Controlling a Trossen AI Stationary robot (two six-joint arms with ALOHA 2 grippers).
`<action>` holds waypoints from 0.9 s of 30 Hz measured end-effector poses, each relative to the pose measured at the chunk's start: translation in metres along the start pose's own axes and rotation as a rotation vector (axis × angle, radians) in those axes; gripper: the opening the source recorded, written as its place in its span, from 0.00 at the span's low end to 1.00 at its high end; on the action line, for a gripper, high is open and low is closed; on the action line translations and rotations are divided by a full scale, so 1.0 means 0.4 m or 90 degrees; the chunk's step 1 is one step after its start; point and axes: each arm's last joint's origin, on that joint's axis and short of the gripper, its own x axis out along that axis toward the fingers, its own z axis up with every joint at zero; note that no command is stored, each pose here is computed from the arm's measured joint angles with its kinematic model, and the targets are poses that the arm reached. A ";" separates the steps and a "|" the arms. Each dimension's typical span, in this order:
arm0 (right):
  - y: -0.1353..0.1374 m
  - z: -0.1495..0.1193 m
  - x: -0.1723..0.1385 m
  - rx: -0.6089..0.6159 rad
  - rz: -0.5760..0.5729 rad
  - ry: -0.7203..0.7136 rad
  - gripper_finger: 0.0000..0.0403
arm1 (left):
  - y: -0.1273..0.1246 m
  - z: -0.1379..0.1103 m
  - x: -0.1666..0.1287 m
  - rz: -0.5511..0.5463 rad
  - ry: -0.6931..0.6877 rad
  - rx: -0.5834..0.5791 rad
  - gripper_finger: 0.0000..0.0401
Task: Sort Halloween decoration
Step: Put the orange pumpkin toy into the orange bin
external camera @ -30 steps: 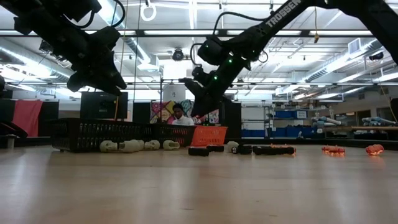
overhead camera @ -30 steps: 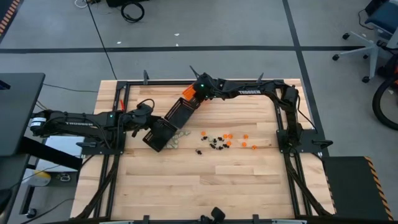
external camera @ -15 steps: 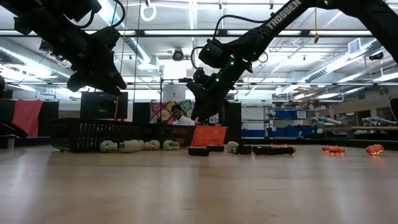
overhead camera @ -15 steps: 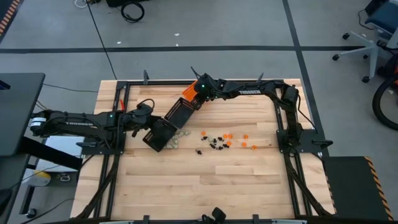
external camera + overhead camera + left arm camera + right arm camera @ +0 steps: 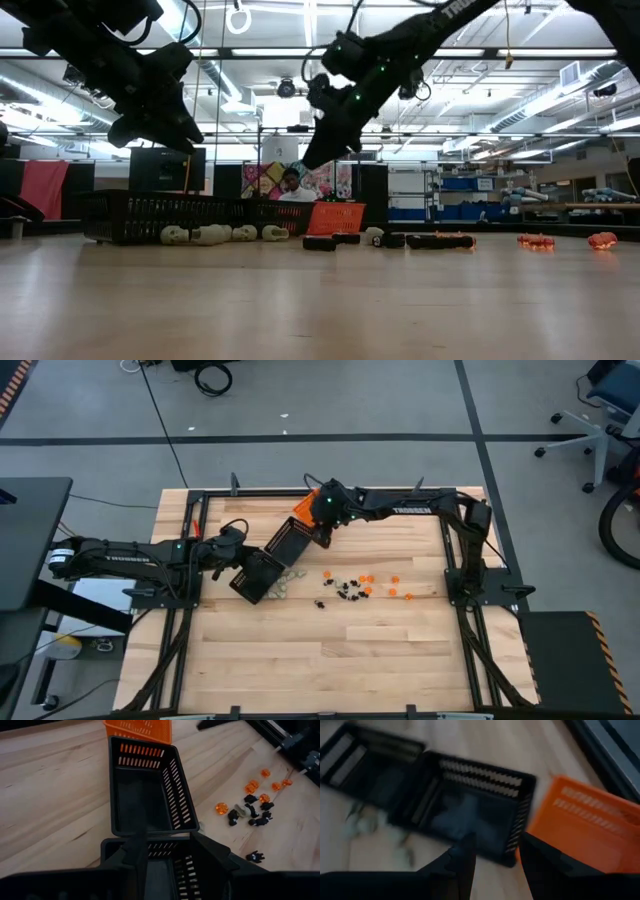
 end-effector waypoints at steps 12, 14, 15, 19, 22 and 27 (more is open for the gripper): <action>0.139 -0.018 0.004 -0.130 0.077 0.054 0.39 | 0.000 0.000 0.000 0.000 0.000 0.003 0.31; 0.151 -0.023 0.004 -0.127 0.082 0.066 0.39 | 0.000 0.000 0.000 0.000 0.000 0.004 0.31; 0.157 -0.026 0.004 -0.124 0.085 0.073 0.39 | 0.000 0.000 0.000 0.000 0.000 0.004 0.31; 0.180 -0.053 0.013 -0.131 0.090 0.100 0.39 | 0.000 0.000 0.000 0.000 0.000 0.004 0.31; 0.188 -0.086 0.024 -0.127 0.087 0.127 0.39 | -0.002 0.001 0.000 -0.003 -0.003 0.003 0.31; 0.200 -0.139 0.043 -0.107 0.084 0.151 0.39 | -0.006 0.006 0.000 -0.015 -0.015 0.010 0.31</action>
